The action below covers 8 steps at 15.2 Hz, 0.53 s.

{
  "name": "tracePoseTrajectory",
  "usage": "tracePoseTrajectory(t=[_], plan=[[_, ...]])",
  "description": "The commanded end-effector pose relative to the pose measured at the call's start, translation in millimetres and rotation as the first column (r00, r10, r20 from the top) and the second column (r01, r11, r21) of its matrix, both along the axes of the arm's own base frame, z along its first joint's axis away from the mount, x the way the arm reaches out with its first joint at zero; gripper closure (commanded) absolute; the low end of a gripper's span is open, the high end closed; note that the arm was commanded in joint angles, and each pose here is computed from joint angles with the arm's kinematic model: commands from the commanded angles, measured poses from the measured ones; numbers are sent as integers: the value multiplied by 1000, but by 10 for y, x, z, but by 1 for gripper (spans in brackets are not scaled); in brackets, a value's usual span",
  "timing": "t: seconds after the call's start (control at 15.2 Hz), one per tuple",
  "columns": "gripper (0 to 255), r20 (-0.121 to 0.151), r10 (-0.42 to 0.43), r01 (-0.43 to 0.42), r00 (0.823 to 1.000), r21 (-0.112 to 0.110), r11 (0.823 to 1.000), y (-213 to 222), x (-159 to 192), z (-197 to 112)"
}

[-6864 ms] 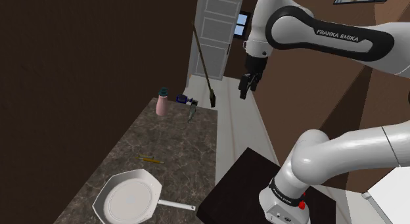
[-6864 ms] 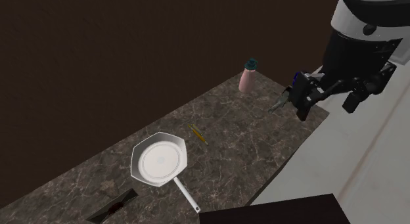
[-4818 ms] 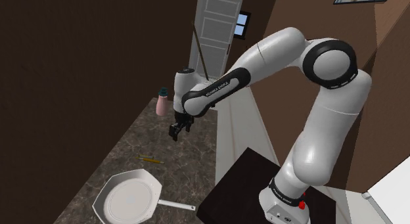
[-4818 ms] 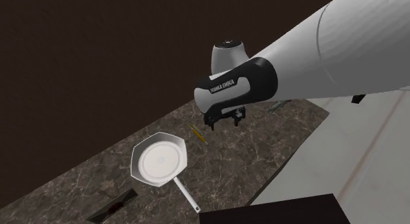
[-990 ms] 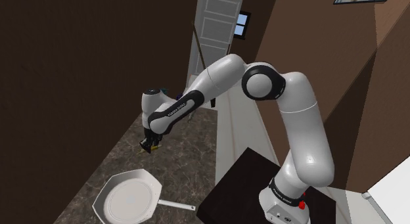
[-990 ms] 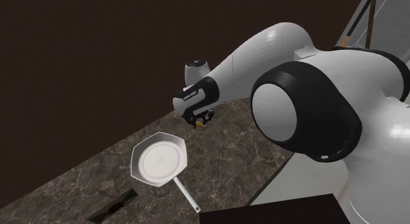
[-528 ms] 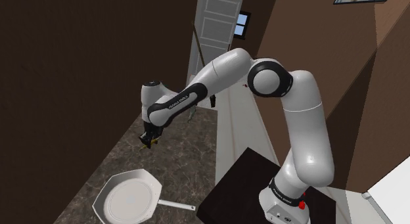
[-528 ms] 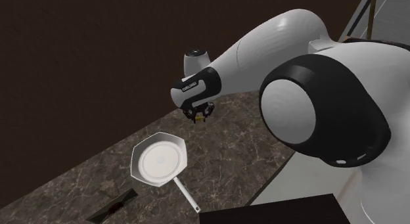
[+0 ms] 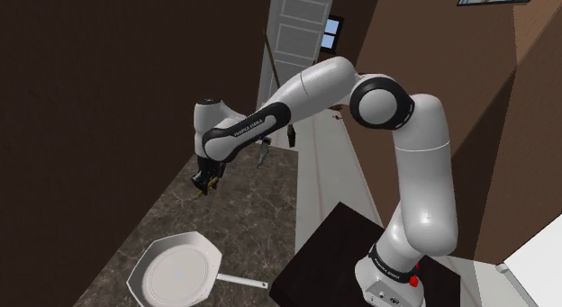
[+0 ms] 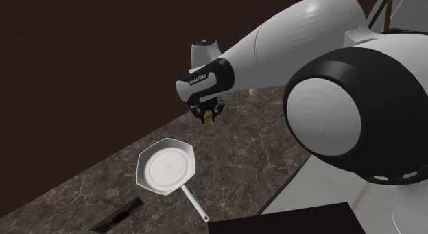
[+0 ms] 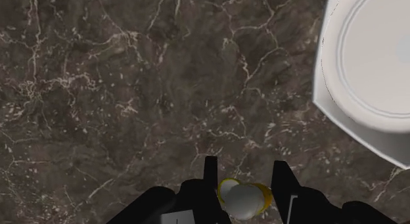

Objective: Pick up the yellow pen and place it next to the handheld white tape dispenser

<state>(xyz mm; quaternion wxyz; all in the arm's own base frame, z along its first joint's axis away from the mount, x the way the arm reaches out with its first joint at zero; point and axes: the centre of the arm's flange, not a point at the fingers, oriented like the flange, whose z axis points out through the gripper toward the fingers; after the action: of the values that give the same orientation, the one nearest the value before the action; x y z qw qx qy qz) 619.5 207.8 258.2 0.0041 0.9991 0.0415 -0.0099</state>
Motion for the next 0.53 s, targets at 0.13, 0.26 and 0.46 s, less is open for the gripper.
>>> tracePoseTrajectory(t=[0.13, 0.26, 0.46], plan=[[255, 0, 0, 0, 1000, 0, 1000, 9, -3, 216], [255, 0, 0, 0, 1000, 0, 1000, 9, -3, 322], [255, 0, 0, 0, 1000, 0, 1000, -245, 68, 328]])
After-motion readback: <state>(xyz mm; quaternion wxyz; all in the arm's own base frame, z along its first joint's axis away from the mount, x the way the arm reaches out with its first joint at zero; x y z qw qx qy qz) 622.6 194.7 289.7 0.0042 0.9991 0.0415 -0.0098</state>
